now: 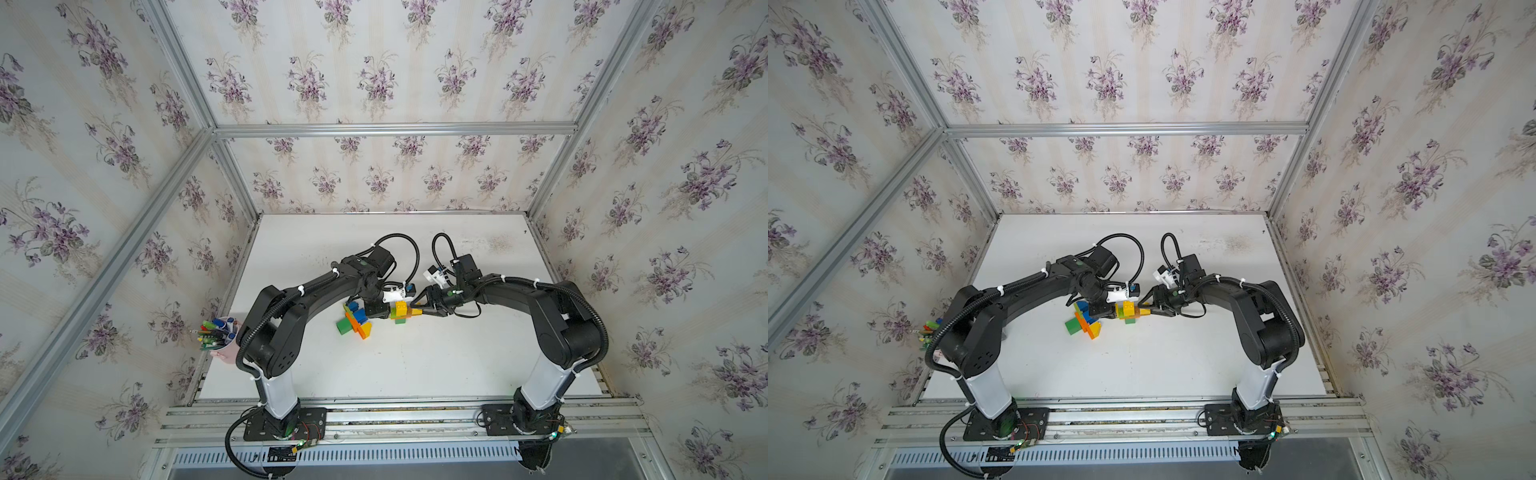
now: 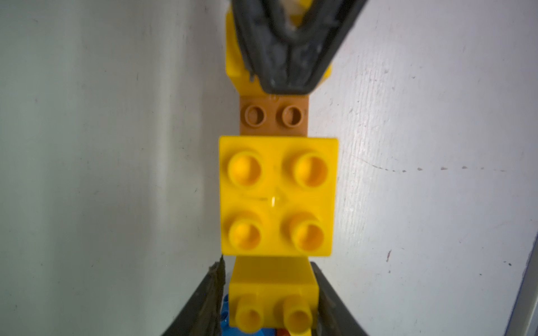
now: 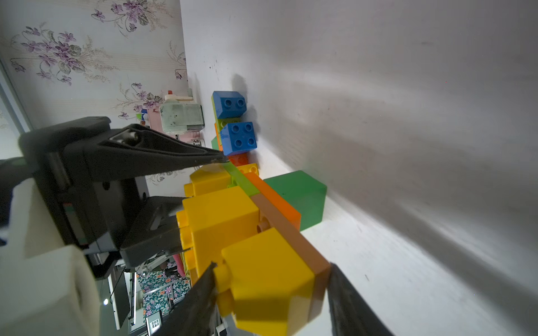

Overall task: Assemble a fork with lego
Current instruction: Assemble the lego brick with the lego brick, then adjust the lego brick at the center of the board.

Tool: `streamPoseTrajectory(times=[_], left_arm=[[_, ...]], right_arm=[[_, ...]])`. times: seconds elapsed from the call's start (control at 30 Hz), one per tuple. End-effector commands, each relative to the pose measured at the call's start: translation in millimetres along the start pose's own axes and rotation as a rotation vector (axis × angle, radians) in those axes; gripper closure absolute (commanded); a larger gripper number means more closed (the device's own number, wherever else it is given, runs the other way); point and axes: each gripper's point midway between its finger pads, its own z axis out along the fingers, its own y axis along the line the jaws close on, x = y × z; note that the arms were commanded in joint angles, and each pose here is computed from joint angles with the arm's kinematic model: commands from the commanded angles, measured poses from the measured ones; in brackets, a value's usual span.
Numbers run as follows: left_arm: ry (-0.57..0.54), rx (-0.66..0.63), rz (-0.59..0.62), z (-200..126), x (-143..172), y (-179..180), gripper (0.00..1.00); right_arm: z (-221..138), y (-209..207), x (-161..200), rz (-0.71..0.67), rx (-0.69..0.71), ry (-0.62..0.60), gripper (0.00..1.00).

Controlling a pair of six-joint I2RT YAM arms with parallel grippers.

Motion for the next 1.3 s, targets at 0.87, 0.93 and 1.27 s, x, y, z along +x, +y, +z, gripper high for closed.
streamPoseTrajectory(times=[0.87, 0.93, 1.27], left_arm=[[-0.301, -0.118, -0.401, -90, 4, 20, 0.20], [-0.340, -0.128, -0.465, -99, 7, 23, 0.20], [-0.618, -0.142, -0.940, -162, 40, 58, 0.13]], right_arm=[[-67, 39, -21, -0.503, 0.285, -0.219, 0.27], [-70, 52, -23, -0.616, 0.312, -0.233, 0.28], [-36, 80, 5, -1.104, 0.382, -0.025, 0.27]])
